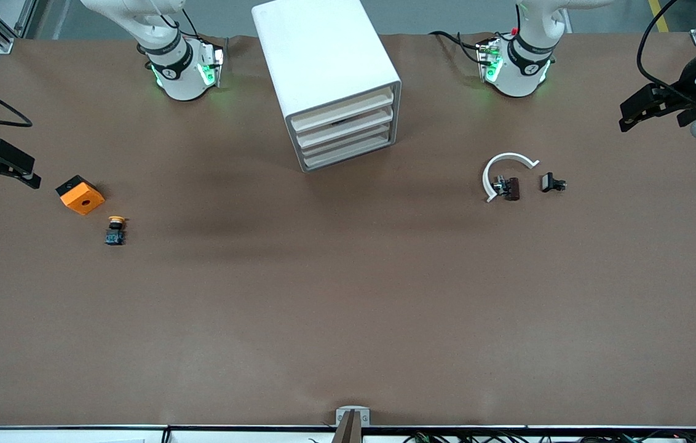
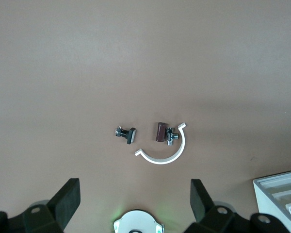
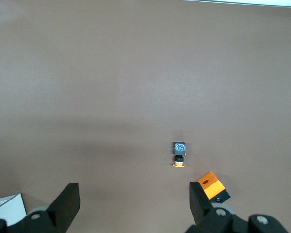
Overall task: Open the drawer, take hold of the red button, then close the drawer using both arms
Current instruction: 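Move the left gripper toward the front of the white drawer cabinet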
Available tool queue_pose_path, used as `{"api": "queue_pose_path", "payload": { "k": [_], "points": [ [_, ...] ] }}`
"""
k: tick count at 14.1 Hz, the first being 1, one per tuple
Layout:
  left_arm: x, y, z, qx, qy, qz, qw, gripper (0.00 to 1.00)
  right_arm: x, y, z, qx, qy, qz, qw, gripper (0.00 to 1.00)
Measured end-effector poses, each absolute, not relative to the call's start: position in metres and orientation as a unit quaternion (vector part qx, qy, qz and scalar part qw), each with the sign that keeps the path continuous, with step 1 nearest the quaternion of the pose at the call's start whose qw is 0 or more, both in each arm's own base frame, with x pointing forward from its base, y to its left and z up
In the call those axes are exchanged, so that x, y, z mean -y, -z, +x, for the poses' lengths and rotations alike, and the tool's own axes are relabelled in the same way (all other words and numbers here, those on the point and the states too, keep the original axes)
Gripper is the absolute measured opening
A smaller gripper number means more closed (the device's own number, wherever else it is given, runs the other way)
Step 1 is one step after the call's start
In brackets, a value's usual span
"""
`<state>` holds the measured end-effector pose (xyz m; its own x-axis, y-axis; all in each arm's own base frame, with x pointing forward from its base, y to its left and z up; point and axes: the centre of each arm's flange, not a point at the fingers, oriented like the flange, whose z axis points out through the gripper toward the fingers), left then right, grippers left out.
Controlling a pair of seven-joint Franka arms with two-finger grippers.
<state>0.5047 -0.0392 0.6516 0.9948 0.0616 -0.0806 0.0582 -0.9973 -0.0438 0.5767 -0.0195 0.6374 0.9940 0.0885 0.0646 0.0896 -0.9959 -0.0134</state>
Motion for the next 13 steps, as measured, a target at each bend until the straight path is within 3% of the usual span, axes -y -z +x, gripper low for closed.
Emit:
{"api": "queue_pose_path", "payload": {
  "k": [6,13],
  "points": [
    [0.038,-0.637,0.514,0.031,-0.061,-0.997,0.022,1.00,0.009,-0.638,0.577,0.049,0.033,-0.998,0.008,1.00],
    [0.050,-0.484,0.603,0.048,-0.176,-0.983,0.022,1.00,0.013,-0.639,0.577,0.045,0.034,-0.998,0.008,1.00]
  ]
}}
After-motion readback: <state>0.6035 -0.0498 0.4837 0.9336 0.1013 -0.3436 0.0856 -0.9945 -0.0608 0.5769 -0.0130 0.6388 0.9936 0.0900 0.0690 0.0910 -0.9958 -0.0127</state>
